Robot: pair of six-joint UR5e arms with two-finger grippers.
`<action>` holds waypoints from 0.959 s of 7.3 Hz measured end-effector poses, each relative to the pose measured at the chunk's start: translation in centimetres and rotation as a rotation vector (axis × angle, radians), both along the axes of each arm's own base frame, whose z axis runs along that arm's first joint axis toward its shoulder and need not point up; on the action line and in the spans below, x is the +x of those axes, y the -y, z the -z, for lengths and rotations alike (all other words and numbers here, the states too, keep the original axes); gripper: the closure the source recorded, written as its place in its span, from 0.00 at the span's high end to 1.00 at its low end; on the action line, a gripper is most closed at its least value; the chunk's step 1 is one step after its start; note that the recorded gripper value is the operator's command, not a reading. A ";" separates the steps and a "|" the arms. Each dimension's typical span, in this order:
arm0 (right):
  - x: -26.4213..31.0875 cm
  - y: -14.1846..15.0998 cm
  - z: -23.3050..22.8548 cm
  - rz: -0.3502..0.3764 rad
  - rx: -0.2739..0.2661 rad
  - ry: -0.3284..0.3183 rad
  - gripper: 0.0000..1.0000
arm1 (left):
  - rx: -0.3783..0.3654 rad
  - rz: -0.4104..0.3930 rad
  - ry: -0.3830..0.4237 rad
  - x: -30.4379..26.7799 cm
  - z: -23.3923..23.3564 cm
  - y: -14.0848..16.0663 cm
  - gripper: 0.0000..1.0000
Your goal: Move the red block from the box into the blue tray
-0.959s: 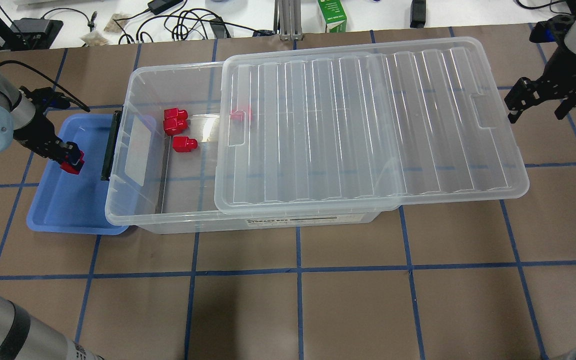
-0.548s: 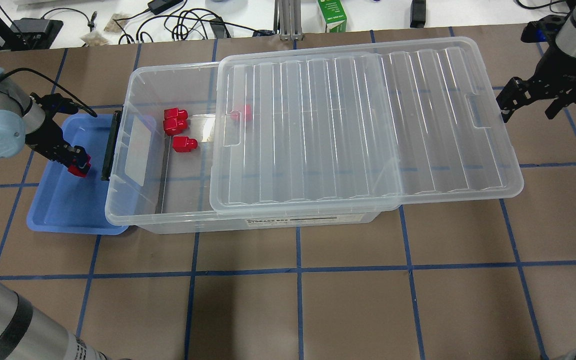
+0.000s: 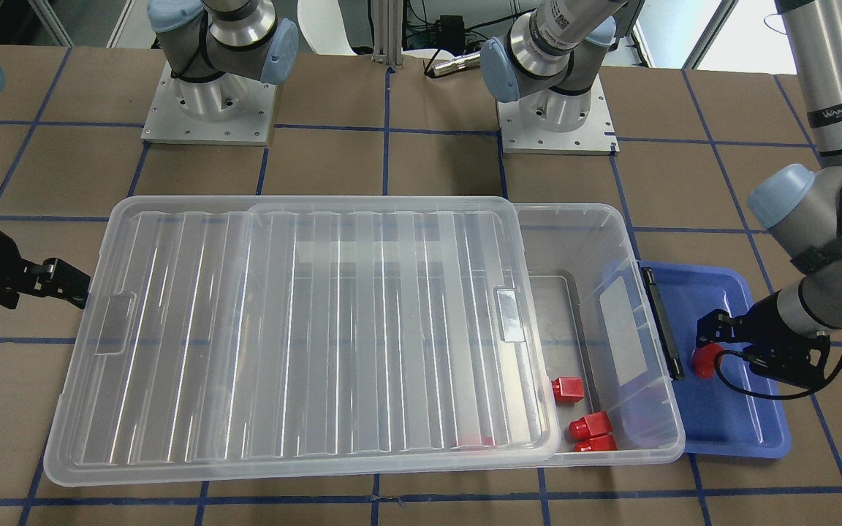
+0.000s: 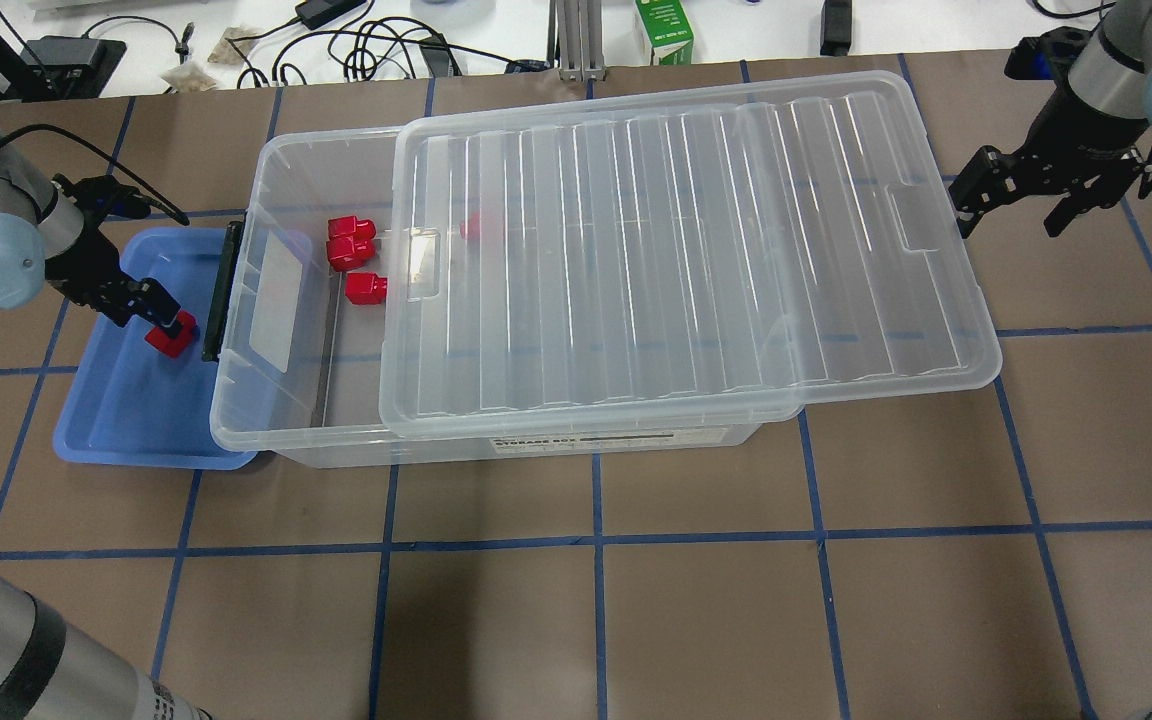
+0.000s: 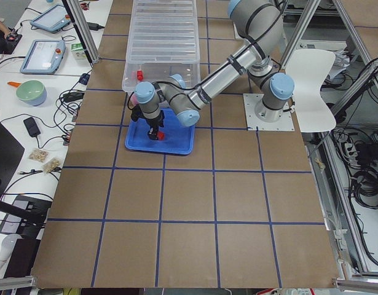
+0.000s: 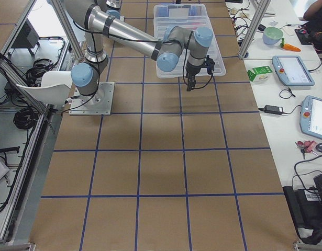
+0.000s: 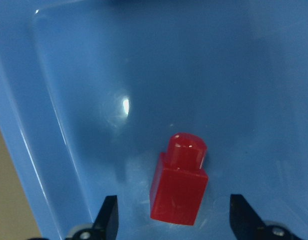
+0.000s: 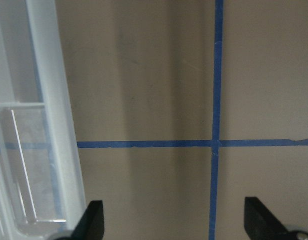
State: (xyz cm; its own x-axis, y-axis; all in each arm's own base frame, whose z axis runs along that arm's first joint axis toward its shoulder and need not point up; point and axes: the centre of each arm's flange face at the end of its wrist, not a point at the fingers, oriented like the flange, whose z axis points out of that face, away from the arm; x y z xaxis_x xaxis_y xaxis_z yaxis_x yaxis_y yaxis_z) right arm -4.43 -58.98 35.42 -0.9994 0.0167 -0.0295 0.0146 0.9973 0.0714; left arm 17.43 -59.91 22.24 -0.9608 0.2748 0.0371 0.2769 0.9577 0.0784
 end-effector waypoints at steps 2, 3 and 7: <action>2.6 0.2 0.1 0.028 0.002 -0.004 1.00 | 0.008 0.003 -0.001 -0.8 -3.3 -0.8 0.86; 3.9 0.2 0.1 0.044 0.003 -0.006 1.00 | 0.008 0.004 0.000 -1.3 -5.3 -1.5 0.88; 8.5 0.1 0.1 0.090 0.006 -0.014 1.00 | 0.012 -0.026 0.019 -10.6 -15.8 -3.6 0.92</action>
